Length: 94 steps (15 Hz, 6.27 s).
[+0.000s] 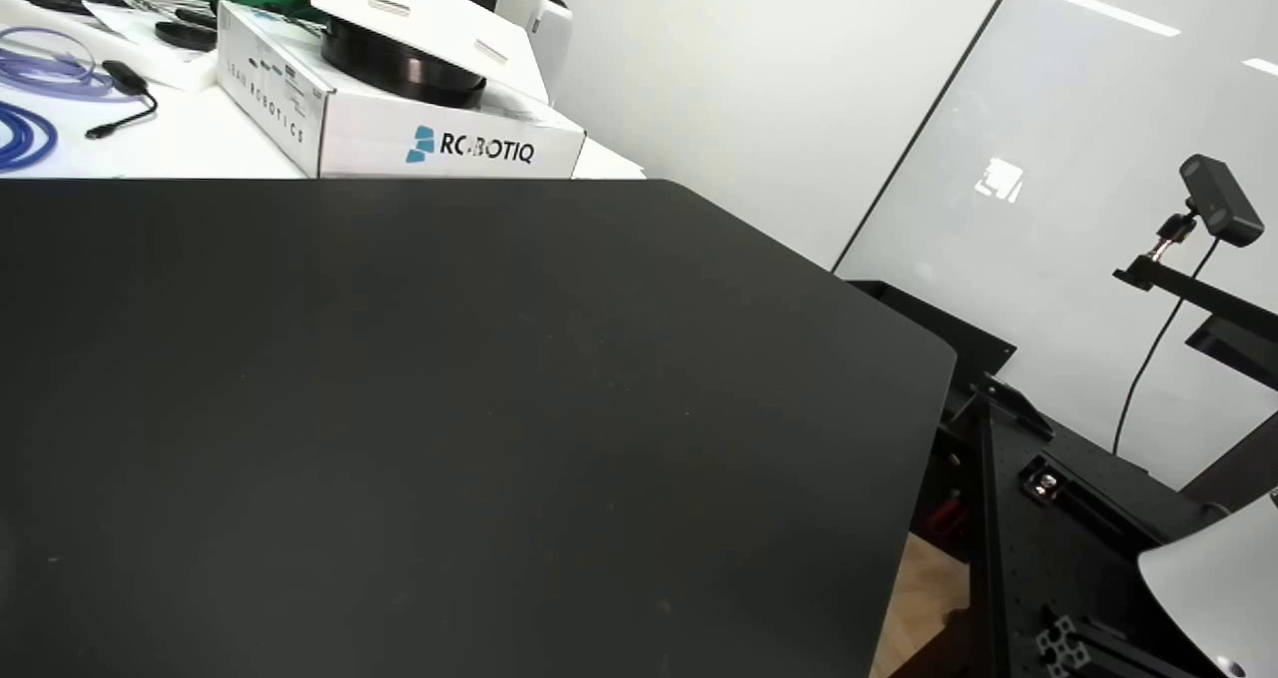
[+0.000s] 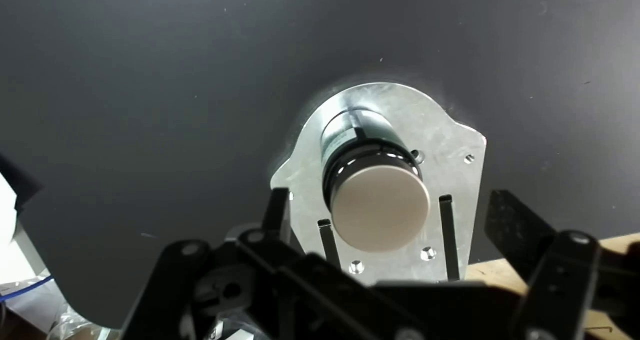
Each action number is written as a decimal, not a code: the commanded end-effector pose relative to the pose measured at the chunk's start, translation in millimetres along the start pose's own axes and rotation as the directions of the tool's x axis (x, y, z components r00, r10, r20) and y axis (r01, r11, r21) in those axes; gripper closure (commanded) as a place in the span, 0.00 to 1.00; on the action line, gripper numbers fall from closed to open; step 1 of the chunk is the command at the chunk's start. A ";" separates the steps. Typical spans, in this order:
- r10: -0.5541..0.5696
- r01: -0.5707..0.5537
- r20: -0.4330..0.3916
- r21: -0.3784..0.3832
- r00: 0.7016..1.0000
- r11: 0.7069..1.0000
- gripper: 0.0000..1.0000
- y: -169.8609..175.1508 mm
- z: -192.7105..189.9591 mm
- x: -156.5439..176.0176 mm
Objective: Place the bottle on the table
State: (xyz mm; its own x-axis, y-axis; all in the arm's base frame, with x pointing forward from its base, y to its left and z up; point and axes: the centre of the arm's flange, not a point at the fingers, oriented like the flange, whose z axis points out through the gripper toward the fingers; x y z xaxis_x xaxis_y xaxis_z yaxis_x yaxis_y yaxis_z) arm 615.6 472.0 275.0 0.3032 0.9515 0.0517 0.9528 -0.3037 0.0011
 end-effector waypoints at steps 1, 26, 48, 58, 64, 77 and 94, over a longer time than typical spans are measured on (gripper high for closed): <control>0.027 -0.028 0.017 0.033 0.999 0.999 0.00 11.6 2.3 25.6; -0.004 0.005 0.082 -0.016 0.997 1.000 0.26 6.1 41.3 56.2; 0.056 -0.048 0.082 -0.094 0.995 0.994 0.64 42.6 -39.4 -85.0; 0.222 -0.212 0.138 -0.083 0.965 0.974 0.64 68.7 -29.9 -185.9; 0.281 -0.271 0.144 -0.085 0.949 0.959 0.39 106.8 -18.0 -189.7; 0.351 -0.340 0.129 -0.096 0.928 0.935 0.64 82.1 -19.4 -249.1; 0.628 -0.625 0.000 -0.091 0.778 0.775 0.64 -16.5 45.6 -503.3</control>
State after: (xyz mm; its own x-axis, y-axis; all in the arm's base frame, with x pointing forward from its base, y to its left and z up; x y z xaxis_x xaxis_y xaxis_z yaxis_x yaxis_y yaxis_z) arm 482.5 11.8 205.3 0.8220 0.5694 0.0070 0.5677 -0.8204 0.0677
